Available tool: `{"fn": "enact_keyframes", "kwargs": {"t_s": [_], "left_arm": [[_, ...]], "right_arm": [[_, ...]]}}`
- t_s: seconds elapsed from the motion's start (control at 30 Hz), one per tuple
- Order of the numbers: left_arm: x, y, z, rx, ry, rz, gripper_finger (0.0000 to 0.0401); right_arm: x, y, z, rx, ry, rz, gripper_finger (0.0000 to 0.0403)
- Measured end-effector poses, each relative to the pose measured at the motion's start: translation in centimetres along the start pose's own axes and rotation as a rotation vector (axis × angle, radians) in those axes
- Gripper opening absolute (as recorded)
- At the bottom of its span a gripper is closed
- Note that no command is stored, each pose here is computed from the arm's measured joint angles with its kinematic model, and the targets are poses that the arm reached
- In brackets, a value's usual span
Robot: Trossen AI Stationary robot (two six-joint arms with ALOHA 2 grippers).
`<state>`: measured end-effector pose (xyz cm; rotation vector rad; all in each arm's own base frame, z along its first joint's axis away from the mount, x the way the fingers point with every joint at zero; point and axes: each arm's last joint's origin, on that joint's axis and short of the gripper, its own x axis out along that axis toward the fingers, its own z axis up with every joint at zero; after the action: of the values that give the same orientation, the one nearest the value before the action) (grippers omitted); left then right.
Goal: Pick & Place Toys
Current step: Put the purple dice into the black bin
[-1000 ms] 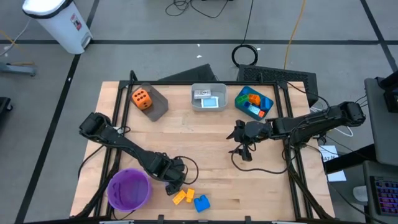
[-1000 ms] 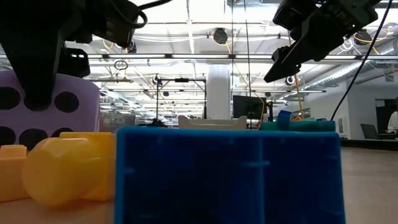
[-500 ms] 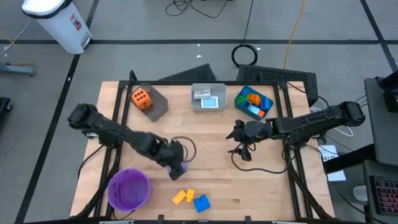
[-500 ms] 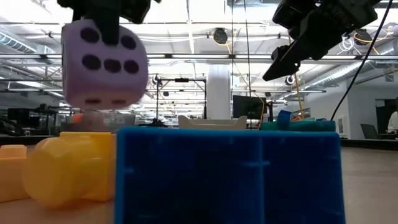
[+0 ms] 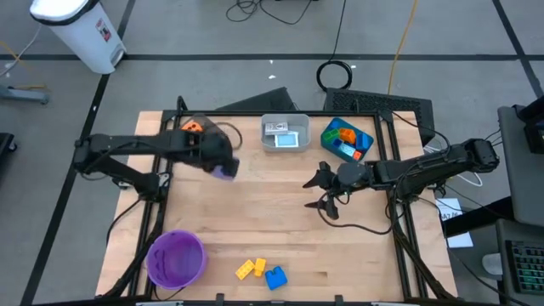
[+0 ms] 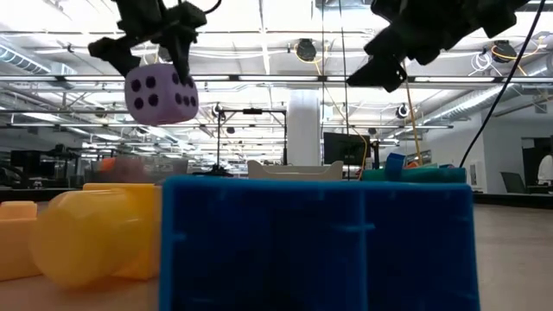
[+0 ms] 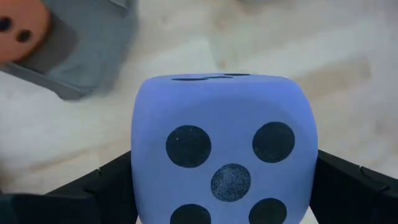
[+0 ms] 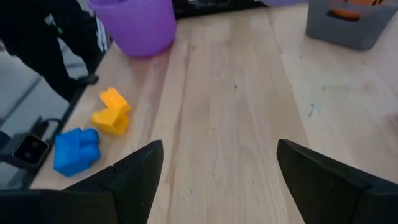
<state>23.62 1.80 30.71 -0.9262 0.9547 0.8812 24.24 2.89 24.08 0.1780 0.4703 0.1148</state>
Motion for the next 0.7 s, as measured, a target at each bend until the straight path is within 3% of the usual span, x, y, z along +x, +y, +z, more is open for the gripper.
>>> {"fn": "enact_keyframes", "kwargs": {"t_s": [0.23,0.47,0.7], "left_arm": [[0.5,3.6,4.8,-0.180,-0.067,0.128,0.0363],[0.8,7.4,8.0,-0.372,-0.096,0.260,0.0363],[2.0,9.1,9.9,-0.434,-0.067,0.328,0.0369]], "right_arm": [[0.0,0.0,0.3,0.031,-0.035,-0.007,0.0304],[0.0,-0.2,0.4,0.053,-0.054,-0.069,0.0304],[0.0,-0.4,0.6,0.057,-0.079,-0.124,0.0304]]}}
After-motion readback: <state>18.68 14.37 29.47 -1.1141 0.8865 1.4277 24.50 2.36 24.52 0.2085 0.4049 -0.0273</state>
